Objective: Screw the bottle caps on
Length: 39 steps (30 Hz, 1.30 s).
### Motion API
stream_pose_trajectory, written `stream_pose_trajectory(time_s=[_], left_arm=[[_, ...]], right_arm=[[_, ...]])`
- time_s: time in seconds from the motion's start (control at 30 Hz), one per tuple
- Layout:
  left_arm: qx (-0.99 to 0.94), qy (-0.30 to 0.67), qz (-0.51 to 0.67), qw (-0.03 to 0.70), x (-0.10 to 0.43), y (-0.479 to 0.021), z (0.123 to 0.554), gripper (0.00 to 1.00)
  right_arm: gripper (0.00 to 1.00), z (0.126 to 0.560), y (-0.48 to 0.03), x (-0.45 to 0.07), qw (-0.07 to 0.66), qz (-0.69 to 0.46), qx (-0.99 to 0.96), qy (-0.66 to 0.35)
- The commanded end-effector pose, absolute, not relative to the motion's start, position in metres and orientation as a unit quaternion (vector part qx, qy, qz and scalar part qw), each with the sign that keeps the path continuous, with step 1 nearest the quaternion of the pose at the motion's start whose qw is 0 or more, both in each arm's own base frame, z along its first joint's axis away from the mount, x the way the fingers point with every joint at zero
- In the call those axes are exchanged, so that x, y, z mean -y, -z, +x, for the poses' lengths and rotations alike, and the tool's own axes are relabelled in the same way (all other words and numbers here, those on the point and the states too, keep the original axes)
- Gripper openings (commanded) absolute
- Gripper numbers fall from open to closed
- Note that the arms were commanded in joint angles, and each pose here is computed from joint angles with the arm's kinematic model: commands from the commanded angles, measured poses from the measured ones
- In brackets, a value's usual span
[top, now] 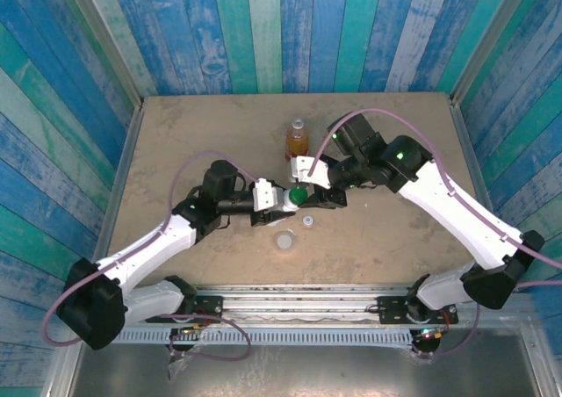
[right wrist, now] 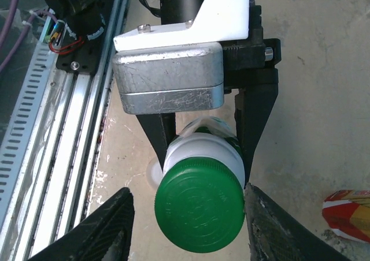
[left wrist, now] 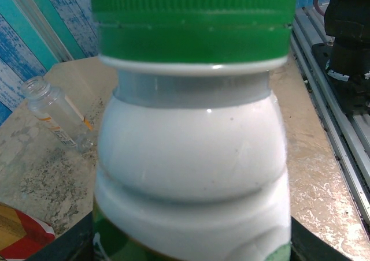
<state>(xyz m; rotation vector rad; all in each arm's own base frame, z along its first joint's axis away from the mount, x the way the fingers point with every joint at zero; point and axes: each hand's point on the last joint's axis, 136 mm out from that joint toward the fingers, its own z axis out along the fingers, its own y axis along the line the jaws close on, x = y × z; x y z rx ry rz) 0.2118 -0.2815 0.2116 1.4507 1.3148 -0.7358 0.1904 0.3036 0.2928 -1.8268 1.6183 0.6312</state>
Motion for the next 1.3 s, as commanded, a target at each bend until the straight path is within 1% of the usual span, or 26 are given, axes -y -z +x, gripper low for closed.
stream_pose_trajectory(time_s=[0.0,0.07,0.2,0.33,0.5,0.57,0.73,0.83,0.9,1.0,1.1,1.13,1.17,1.2,1.27], left_arm=[[-0.521,0.305,0.603,0.521,0.280,-0.232,0.206,0.48],[-0.522,0.306,0.602,0.521,0.280,-0.232,0.206,0.48],[-0.520,0.307,0.603,0.522,0.281,-0.233,0.206,0.48],[-0.521,0.306,0.602,0.522,0.281,-0.234,0.208,0.48],[-0.520,0.306,0.602,0.522,0.281,-0.234,0.208,0.48],[-0.520,0.309,0.601,0.522,0.282,-0.235,0.208,0.48],[-0.528,0.300,0.591,0.530,0.281,-0.236,0.214,0.48],[-0.537,0.284,0.580,0.543,0.280,-0.236,0.222,0.48],[-0.542,0.276,0.576,0.547,0.279,-0.234,0.227,0.48],[-0.545,0.272,0.572,0.549,0.281,-0.235,0.232,0.48],[-0.543,0.275,0.570,0.552,0.283,-0.236,0.235,0.48],[-0.542,0.275,0.571,0.552,0.283,-0.236,0.235,0.48],[-0.542,0.276,0.571,0.551,0.284,-0.235,0.235,0.48],[-0.542,0.277,0.570,0.551,0.284,-0.235,0.236,0.48],[-0.544,0.282,0.566,0.551,0.285,-0.233,0.236,0.48]], right_arm=[[0.49,0.184,-0.293,-0.303,0.287,-0.694,-0.610,-0.254],[0.47,0.183,-0.293,-0.305,0.284,-0.692,-0.611,-0.259],[0.50,0.188,-0.288,-0.305,0.282,-0.692,-0.615,-0.250],[0.49,0.191,-0.288,-0.306,0.283,-0.692,-0.618,-0.244],[0.40,0.192,-0.288,-0.306,0.281,-0.687,-0.624,-0.246],[0.39,0.194,-0.285,-0.305,0.278,-0.684,-0.629,-0.242],[0.32,0.202,-0.284,-0.301,0.277,-0.663,-0.658,-0.223],[0.26,0.211,-0.288,-0.300,0.279,-0.610,-0.707,-0.224],[0.18,0.226,-0.289,-0.296,0.280,-0.538,-0.766,-0.211],[0.09,0.237,-0.287,-0.283,0.278,-0.448,-0.828,-0.193],[0.06,0.235,-0.288,-0.275,0.273,-0.392,-0.855,-0.201],[0.08,0.232,-0.290,-0.276,0.269,-0.385,-0.857,-0.213],[0.15,0.227,-0.293,-0.278,0.267,-0.385,-0.854,-0.227],[0.25,0.224,-0.299,-0.281,0.273,-0.391,-0.845,-0.241],[0.41,0.221,-0.311,-0.283,0.296,-0.408,-0.826,-0.254]])
